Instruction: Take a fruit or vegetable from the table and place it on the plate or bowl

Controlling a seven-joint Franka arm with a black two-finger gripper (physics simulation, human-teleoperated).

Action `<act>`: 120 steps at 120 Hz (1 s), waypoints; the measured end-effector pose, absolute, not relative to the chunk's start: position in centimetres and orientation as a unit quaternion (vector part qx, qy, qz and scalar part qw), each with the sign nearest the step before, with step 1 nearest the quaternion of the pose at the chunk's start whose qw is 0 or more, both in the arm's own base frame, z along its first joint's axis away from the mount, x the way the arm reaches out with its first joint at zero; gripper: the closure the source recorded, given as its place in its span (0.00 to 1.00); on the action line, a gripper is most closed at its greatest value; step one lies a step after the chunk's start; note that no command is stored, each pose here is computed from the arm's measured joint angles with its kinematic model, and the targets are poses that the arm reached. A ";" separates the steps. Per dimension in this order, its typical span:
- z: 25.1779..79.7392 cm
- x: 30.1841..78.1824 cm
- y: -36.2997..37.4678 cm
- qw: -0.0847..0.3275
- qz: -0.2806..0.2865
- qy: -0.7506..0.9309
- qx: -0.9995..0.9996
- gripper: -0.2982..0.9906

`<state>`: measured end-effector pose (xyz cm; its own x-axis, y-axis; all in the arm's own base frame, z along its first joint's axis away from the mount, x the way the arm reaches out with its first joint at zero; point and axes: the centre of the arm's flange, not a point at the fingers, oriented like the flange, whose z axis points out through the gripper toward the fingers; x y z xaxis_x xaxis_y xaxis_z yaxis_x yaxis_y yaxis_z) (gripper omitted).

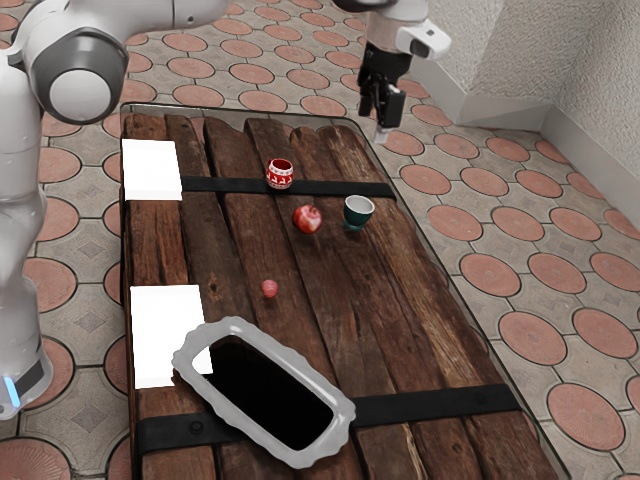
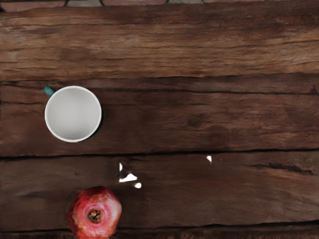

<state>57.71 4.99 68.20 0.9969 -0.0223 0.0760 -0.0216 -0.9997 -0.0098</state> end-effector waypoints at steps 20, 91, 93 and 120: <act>68.0 57.4 5.1 0.008 -0.024 -0.023 -0.999 0.23; 72.8 55.5 -1.7 0.018 -0.018 -0.058 -0.998 0.23; 71.9 55.1 -1.5 0.017 -0.006 -0.061 -0.998 0.23; 58.5 51.1 4.3 0.027 0.094 -0.156 -0.983 0.23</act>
<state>51.11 4.30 58.52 0.9336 0.3120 -0.1764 0.3017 -0.9498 -0.0833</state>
